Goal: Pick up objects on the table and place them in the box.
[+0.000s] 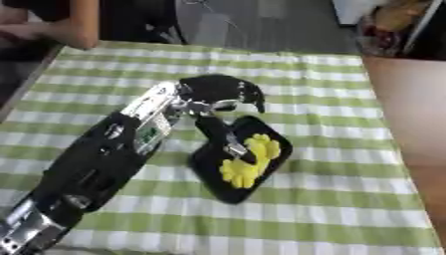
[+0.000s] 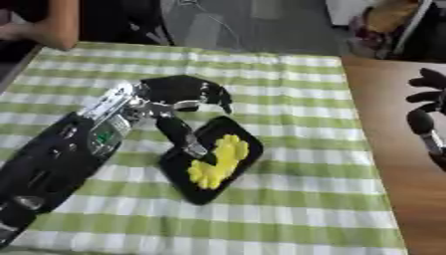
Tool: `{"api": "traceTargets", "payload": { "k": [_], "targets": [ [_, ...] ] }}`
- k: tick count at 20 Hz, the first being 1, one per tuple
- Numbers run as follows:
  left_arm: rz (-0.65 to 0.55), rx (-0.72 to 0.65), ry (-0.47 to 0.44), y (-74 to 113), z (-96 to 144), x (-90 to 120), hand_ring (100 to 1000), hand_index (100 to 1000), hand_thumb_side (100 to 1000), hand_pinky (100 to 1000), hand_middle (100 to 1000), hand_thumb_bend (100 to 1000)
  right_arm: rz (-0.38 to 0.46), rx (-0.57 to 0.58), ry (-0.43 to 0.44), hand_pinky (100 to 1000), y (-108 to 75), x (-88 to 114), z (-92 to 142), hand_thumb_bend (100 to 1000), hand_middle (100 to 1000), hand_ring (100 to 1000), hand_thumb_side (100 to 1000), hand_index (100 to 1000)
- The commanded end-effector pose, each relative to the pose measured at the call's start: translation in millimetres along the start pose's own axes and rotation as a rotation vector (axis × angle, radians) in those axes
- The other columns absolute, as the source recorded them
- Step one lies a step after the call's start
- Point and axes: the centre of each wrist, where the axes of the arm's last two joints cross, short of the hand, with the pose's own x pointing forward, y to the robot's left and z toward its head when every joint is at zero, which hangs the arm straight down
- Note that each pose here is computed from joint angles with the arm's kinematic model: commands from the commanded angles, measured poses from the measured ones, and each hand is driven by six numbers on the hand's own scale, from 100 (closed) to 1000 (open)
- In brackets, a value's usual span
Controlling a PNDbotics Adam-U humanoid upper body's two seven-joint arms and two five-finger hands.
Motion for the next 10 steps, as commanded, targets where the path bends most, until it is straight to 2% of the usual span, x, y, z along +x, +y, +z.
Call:
{"api": "traceTargets", "payload": {
  "k": [1,7,10],
  "targets": [
    [-0.028,0.037,0.017,17.2,8.0,-4.3,809,835,862,792,838,1000,0.031,-0.012,-0.02,591,-11.4,2.9,-3.9,677,775,688,959,940],
    [-0.018,0.059,0.028,20.8,11.8,-4.5,811,840,868,791,839,1000,0.032,-0.011,-0.018,592,-11.5,2.4,-3.4,678,775,688,957,941],
    [0.001,0.101,0.039,22.8,17.1,-5.3,790,837,890,756,831,1000,0.032,-0.014,-0.016,591,-11.9,2.2,-3.1,678,775,688,960,941]
  ]
}}
